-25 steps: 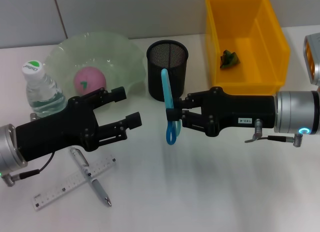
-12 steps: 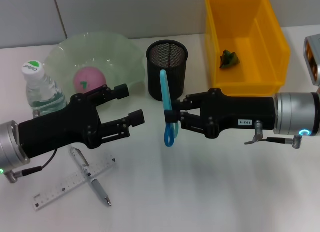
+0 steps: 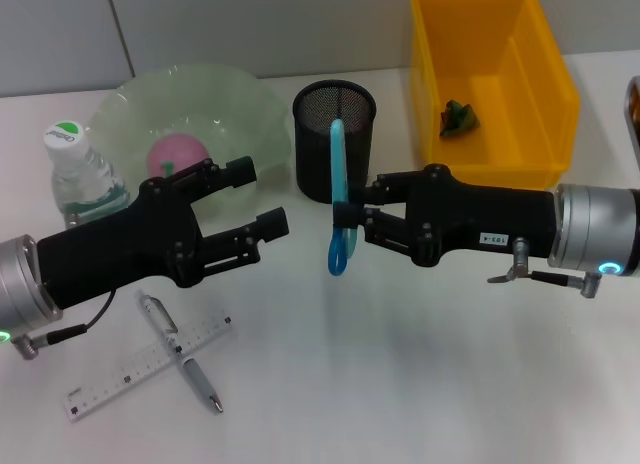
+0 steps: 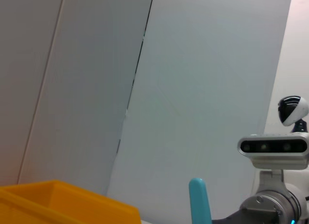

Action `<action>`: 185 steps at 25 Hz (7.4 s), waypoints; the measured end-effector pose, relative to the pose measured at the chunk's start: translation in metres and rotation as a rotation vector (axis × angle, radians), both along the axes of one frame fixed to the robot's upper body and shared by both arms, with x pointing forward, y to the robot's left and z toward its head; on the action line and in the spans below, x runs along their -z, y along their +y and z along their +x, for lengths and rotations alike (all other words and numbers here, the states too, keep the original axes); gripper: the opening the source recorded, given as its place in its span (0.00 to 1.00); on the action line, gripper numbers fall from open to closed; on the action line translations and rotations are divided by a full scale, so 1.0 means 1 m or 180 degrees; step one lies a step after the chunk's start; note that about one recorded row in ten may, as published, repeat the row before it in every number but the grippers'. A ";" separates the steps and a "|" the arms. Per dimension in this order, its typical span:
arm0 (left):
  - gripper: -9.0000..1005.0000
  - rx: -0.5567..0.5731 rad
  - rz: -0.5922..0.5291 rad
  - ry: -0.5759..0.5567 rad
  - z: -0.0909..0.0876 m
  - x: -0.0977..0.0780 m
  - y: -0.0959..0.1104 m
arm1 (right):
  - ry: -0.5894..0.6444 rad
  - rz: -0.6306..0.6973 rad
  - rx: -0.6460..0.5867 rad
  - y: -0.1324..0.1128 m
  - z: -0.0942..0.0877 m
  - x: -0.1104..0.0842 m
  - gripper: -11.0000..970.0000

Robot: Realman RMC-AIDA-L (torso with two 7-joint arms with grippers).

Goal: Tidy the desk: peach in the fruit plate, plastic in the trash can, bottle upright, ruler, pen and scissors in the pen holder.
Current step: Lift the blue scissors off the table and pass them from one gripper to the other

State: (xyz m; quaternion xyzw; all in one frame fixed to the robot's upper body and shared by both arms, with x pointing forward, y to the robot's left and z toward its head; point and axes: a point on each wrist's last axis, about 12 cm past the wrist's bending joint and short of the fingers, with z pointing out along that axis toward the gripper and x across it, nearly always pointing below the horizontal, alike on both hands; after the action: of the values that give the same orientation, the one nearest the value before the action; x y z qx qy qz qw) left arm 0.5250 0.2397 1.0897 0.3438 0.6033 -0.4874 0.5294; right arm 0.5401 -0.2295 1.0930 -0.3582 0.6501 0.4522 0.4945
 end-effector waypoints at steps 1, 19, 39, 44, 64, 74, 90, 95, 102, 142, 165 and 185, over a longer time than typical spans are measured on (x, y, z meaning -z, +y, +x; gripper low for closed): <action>0.79 -0.0036 -0.0016 -0.0017 0.000 0.000 0.001 | -0.0001 0.0029 0.0022 0.000 -0.001 0.002 0.27; 0.79 -0.0071 -0.0059 0.0008 -0.003 0.002 0.003 | 0.0051 0.0154 0.0142 -0.002 -0.004 0.009 0.27; 0.79 -0.0083 -0.0061 0.0008 -0.005 0.004 0.004 | -0.0413 0.0003 0.0282 -0.004 0.009 -0.003 0.28; 0.79 -0.0102 -0.0045 -0.0028 -0.004 0.004 0.005 | -0.0904 -0.0097 0.0395 -0.016 0.018 -0.024 0.28; 0.79 -0.0207 0.0079 -0.0312 -0.010 0.009 0.012 | -0.3500 -0.1582 0.1294 -0.047 0.063 -0.099 0.29; 0.79 -0.0367 0.0186 -0.0437 -0.010 0.013 0.017 | -0.4814 -0.2364 0.1474 -0.034 0.067 -0.097 0.29; 0.79 -0.0435 0.0310 -0.0622 -0.017 0.024 0.016 | -0.6498 -0.4170 0.0830 -0.008 0.069 -0.028 0.29; 0.79 -0.0514 0.0274 -0.0697 -0.019 0.027 0.015 | -0.6742 -0.4302 0.0686 -0.003 0.069 -0.026 0.29; 0.79 -0.0527 0.0222 -0.0669 -0.019 0.027 0.013 | -0.5615 -0.3173 0.1492 -0.005 0.068 -0.033 0.30; 0.79 -0.0400 -0.0188 -0.0571 -0.013 0.020 -0.010 | -0.0624 0.0309 0.0518 0.018 -0.035 0.045 0.31; 0.78 -0.0699 -0.0159 -0.0780 0.002 0.022 -0.027 | -0.0902 0.0198 0.0852 0.059 -0.021 0.043 0.31; 0.78 -0.0861 -0.0155 -0.0815 0.004 0.023 -0.025 | -0.1148 0.0010 0.1139 0.090 -0.027 0.045 0.32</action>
State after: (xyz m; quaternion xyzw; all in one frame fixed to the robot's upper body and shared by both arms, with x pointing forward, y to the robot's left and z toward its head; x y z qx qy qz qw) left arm 0.5295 0.2145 1.0666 0.3058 0.5598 -0.3785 0.6707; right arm 0.5133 -0.1393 1.0483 -0.3116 0.6038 0.2872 0.6752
